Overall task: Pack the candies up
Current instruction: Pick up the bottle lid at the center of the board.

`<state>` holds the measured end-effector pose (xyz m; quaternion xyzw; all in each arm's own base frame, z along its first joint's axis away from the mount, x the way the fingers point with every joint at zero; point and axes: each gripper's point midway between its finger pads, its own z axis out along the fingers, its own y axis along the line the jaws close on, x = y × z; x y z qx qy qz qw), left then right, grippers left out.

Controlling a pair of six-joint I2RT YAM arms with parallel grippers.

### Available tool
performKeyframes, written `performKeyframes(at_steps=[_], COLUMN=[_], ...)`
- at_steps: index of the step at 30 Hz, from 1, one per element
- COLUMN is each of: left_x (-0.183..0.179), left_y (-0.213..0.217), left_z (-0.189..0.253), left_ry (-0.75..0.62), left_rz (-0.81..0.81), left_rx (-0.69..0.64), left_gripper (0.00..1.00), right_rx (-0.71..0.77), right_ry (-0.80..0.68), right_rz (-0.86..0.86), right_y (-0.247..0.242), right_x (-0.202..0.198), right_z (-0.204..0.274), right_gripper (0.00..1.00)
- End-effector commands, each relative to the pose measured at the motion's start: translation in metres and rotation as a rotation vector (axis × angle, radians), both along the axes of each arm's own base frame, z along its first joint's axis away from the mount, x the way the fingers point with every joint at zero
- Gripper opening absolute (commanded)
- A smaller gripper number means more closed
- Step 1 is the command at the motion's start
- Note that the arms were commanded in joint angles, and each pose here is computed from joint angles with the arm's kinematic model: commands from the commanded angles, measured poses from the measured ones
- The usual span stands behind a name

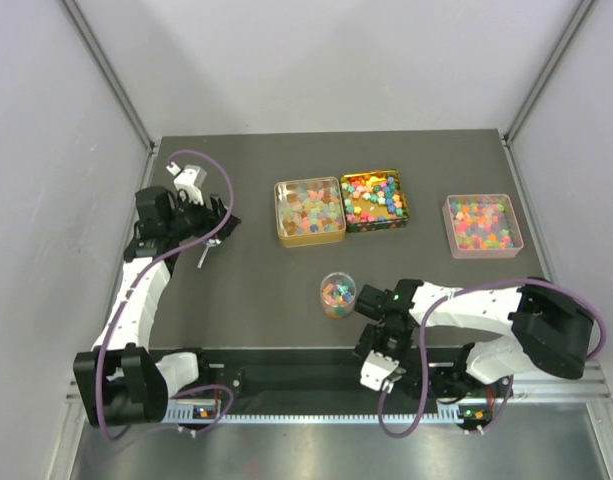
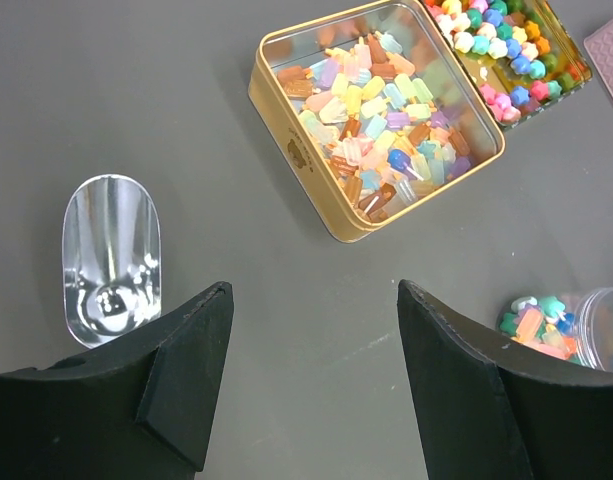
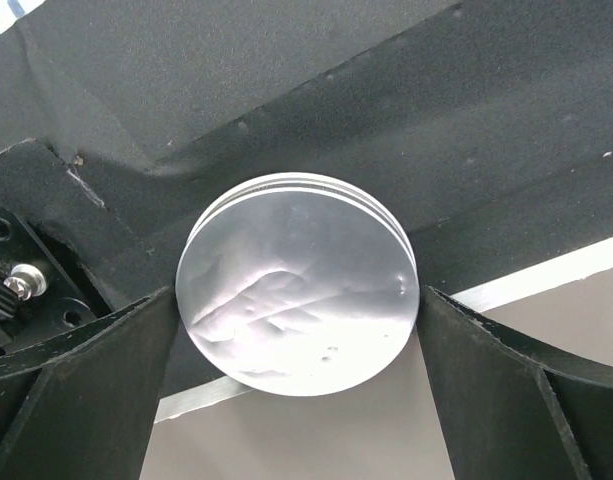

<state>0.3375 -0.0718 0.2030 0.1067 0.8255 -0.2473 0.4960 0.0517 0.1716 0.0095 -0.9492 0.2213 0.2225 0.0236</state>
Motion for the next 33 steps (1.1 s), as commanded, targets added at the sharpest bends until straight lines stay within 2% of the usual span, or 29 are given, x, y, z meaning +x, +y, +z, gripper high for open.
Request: performKeyframes(at_steps=[1,4,10,15,25,33], left_x=[0.01,0.01,0.011,0.013,0.035,0.041], left_y=[0.002,0.001,0.0,-0.003,-0.006,-0.007], left_z=[0.021,0.022,0.022,0.029,0.052,0.064], left_ry=[-0.076,-0.078,-0.084,-0.092,-0.148,-0.196], left_rz=[-0.001,-0.004,-0.002,-0.025,-0.048,-0.045], left_rx=[-0.007,-0.008,-0.021,-0.029,-0.037,-0.048], left_gripper=[0.72,0.72,0.72,0.72,0.72,0.72], right_rx=[0.028,0.042,0.053,0.033,0.148,0.17], right_ry=[-0.017,-0.036,-0.09,-0.118,-0.299,-0.409], right_rz=[0.009,-0.003,-0.038,-0.07,-0.21,-0.191], right_y=[0.009,0.012,0.015,0.014,0.034,0.043], right_x=[0.0,0.003,0.013,0.019,0.065,0.092], right_z=[-0.003,0.0,0.007,0.014,0.097,0.141], right_gripper=[1.0,0.99,0.85,0.81,0.77,0.77])
